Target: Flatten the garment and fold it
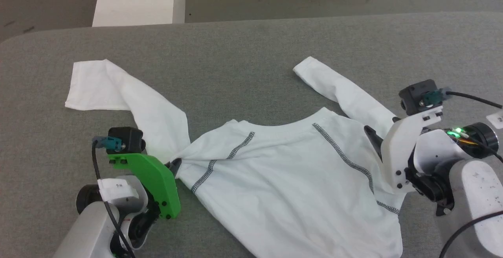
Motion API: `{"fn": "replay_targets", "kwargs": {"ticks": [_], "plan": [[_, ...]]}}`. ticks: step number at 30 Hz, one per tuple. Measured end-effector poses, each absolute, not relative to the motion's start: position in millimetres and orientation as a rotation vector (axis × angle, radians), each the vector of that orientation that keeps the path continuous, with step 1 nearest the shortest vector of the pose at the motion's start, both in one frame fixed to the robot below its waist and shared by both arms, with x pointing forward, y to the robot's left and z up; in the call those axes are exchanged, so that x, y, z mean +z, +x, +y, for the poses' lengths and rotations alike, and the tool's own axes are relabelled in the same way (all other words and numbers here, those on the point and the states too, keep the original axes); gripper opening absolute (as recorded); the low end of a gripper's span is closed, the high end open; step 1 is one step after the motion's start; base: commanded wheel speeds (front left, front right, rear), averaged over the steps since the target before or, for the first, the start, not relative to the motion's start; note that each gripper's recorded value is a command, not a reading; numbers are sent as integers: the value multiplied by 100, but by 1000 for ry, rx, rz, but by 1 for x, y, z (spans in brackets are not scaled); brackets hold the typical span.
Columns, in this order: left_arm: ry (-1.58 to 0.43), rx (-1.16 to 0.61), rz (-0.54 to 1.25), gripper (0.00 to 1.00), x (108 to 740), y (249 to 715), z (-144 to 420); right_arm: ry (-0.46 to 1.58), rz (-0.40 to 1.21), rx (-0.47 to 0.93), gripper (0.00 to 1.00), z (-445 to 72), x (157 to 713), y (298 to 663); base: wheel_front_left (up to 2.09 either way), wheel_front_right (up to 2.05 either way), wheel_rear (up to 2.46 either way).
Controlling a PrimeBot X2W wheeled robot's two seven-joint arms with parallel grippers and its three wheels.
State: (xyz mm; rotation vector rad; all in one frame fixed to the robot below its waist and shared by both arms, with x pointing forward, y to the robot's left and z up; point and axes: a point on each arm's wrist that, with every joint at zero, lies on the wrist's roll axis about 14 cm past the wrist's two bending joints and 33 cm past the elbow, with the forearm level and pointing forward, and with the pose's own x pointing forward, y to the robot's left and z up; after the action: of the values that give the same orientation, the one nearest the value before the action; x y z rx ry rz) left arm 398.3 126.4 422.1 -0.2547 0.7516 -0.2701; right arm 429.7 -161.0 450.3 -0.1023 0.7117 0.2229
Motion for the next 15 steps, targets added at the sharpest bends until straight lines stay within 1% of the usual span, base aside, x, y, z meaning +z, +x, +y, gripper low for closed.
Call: {"fn": "replay_targets", "kwargs": {"ticks": [4,5,8,12,13,14,15], "plan": [[-262,-258,752,0,421,396,130,-183,819,250,100,-157,426,432,0,0,0],[-266,-254,758,0,419,395,132,-229,875,269,100,-154,412,428,0,0,0],[-269,-248,764,0,415,395,133,-255,934,291,100,-150,395,424,0,0,0],[-272,-246,777,0,410,394,133,-268,972,318,100,-143,382,421,0,0,0],[-272,-246,779,0,409,393,133,-264,976,320,41,-143,381,422,0,0,0],[-273,-246,781,0,408,393,133,-263,974,320,29,-143,382,424,0,0,0],[-273,-246,782,0,408,393,133,-262,964,321,0,-142,383,426,0,0,0]]}}
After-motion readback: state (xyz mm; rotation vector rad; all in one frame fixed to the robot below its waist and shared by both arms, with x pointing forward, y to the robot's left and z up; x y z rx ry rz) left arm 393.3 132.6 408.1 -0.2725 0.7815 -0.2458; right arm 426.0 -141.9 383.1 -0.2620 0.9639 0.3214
